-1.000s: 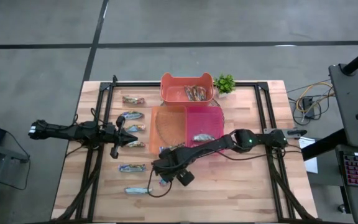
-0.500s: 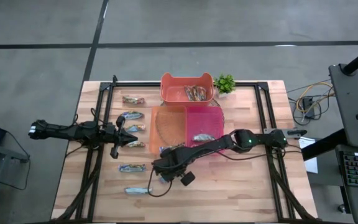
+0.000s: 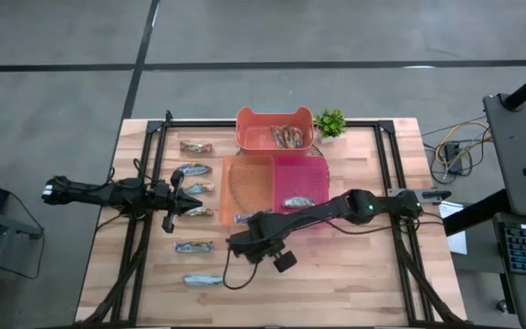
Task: Pick and place Granola Bars by type
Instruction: Put the red granola bar into the pink bin
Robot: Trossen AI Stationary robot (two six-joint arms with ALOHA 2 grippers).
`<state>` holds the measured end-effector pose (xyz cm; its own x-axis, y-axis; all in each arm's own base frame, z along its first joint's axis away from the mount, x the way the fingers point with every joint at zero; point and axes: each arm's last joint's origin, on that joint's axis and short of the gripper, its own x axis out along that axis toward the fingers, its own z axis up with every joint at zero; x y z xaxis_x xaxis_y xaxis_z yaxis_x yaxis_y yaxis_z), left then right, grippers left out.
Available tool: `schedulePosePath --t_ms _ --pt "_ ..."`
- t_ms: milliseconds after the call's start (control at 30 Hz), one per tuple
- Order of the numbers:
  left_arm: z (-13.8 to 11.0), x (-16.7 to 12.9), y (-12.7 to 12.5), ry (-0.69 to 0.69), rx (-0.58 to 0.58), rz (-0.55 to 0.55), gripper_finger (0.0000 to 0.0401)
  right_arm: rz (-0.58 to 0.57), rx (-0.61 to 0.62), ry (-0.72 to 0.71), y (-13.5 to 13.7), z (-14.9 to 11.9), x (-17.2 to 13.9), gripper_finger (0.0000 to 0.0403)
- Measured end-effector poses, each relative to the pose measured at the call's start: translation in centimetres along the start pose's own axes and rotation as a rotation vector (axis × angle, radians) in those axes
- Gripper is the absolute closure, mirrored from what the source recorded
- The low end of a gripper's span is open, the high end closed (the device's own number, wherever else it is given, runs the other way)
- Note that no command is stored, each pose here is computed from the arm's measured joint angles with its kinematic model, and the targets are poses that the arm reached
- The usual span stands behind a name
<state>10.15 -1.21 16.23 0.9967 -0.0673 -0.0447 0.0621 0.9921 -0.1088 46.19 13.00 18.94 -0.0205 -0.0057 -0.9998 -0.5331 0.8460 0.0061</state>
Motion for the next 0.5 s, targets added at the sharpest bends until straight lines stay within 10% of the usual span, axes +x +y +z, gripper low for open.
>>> schedulePosePath --t_ms 500 --pt "0.0 0.0 0.0 0.0 0.0 0.0 0.0401 -0.001 0.199 -0.017 4.4 -1.1 -4.8 0.0386"
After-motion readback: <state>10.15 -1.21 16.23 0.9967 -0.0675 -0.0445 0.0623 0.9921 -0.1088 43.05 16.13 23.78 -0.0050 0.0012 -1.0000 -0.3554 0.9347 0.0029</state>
